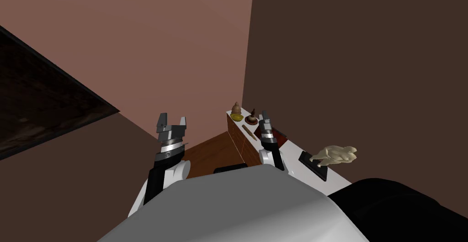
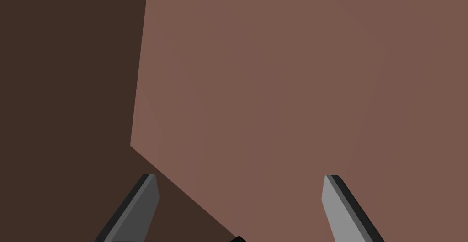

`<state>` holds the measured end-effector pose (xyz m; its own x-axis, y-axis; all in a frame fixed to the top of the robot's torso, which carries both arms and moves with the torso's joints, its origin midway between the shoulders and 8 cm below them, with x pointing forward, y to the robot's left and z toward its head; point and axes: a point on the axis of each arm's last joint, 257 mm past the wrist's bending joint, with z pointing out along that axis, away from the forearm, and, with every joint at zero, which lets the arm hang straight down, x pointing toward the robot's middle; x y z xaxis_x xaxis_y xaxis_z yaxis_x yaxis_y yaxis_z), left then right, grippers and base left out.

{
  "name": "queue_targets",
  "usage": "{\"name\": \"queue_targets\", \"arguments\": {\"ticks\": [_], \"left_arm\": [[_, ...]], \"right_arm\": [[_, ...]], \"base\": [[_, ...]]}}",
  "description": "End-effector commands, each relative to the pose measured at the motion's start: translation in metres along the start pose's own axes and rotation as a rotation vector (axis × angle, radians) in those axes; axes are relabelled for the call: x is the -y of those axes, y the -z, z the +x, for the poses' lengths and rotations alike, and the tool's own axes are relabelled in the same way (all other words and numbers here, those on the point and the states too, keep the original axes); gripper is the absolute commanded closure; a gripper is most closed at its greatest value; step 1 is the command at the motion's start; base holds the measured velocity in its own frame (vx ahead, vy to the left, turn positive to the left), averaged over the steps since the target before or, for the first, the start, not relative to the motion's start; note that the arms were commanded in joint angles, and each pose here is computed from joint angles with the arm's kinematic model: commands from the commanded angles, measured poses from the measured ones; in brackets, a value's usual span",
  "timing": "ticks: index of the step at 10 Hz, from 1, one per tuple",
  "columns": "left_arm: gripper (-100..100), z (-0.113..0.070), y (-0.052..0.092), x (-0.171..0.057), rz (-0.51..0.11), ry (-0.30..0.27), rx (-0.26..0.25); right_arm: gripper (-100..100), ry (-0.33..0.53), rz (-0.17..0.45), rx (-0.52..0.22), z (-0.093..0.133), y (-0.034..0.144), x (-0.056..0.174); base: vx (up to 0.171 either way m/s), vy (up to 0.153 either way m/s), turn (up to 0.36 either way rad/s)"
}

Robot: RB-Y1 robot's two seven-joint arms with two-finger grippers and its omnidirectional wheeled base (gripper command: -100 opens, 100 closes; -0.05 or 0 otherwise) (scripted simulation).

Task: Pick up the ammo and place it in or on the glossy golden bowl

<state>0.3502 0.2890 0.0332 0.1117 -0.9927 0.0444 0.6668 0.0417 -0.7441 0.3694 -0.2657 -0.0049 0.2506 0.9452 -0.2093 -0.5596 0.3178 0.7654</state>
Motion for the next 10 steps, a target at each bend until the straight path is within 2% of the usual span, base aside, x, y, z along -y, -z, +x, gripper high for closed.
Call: {"name": "queue_targets", "arguments": {"ticks": [1, 3, 5, 8, 10], "left_arm": [[0, 0.0, 0.0, 0.0, 0.0, 0.0, 0.0], [0, 0.0, 0.0, 0.0, 0.0, 0.0, 0.0], [0, 0.0, 0.0, 0.0, 0.0, 0.0, 0.0], [0, 0.0, 0.0, 0.0, 0.0, 0.0, 0.0], [0, 0.0, 0.0, 0.0, 0.0, 0.0, 0.0]], "right_arm": [[-100, 0.018, -0.003, -0.041, 0.005, 0.001, 0.0], [-100, 0.049, 0.008, -0.103, 0.014, 0.007, 0.005], [-100, 0.09, 0.044, -0.17, 0.021, 0.018, 0.018], [-100, 0.161, 0.148, -0.259, 0.028, 0.046, 0.05], [-100, 0.219, 0.249, -0.317, 0.029, 0.075, 0.08]], "base": [[-0.008, 0.014, -0.065], [-0.024, 0.05, -0.1], [-0.029, 0.094, -0.109], [-0.014, 0.157, -0.098], [0.021, 0.177, -0.068]]}}
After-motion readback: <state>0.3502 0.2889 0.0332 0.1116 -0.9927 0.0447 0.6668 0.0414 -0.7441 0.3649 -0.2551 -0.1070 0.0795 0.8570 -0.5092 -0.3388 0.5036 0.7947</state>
